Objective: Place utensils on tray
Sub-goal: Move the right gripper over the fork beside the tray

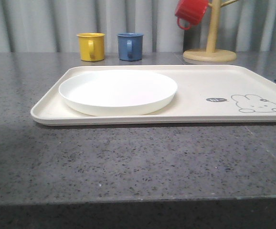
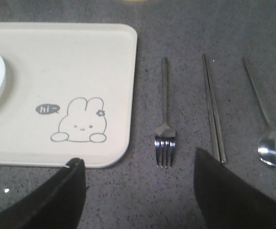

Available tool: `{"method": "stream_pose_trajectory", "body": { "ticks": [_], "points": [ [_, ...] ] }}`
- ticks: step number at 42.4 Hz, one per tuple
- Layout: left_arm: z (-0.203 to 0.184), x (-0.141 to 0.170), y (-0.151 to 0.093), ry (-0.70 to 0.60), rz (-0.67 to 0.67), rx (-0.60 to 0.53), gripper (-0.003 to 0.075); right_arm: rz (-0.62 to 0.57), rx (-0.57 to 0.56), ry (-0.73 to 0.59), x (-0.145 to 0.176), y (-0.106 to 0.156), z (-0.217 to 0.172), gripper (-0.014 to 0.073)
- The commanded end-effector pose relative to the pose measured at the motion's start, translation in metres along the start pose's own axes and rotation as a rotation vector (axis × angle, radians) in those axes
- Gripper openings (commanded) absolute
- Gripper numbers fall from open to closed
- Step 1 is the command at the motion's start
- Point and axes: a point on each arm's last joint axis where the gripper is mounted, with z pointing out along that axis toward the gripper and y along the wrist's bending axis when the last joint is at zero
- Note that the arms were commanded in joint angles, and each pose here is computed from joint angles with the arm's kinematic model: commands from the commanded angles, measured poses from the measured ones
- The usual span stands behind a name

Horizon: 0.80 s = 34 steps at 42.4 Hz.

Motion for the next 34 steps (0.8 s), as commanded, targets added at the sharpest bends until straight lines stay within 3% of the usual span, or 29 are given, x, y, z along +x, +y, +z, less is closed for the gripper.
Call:
{"method": "stream_pose_trajectory", "body": {
  "ticks": [1, 12, 24, 34],
  "points": [
    [-0.009, -0.012, 0.000, -0.106, -0.011, -0.001, 0.0368, -0.040, 0.025, -0.028, -0.015, -0.002, 0.000, 0.0510],
    [-0.009, -0.012, 0.000, -0.106, -0.011, -0.001, 0.0368, -0.060, 0.060, 0.220, -0.043, -0.003, 0.017, 0.0510],
    [-0.009, -0.012, 0.000, -0.106, -0.011, -0.001, 0.0368, 0.023, 0.121, 0.511, -0.090, -0.023, 0.073, 0.0510],
    [-0.009, -0.012, 0.000, -0.106, -0.011, -0.001, 0.0368, 0.030, -0.054, 0.635, -0.108, -0.028, 0.127, 0.0510]
  ]
}}
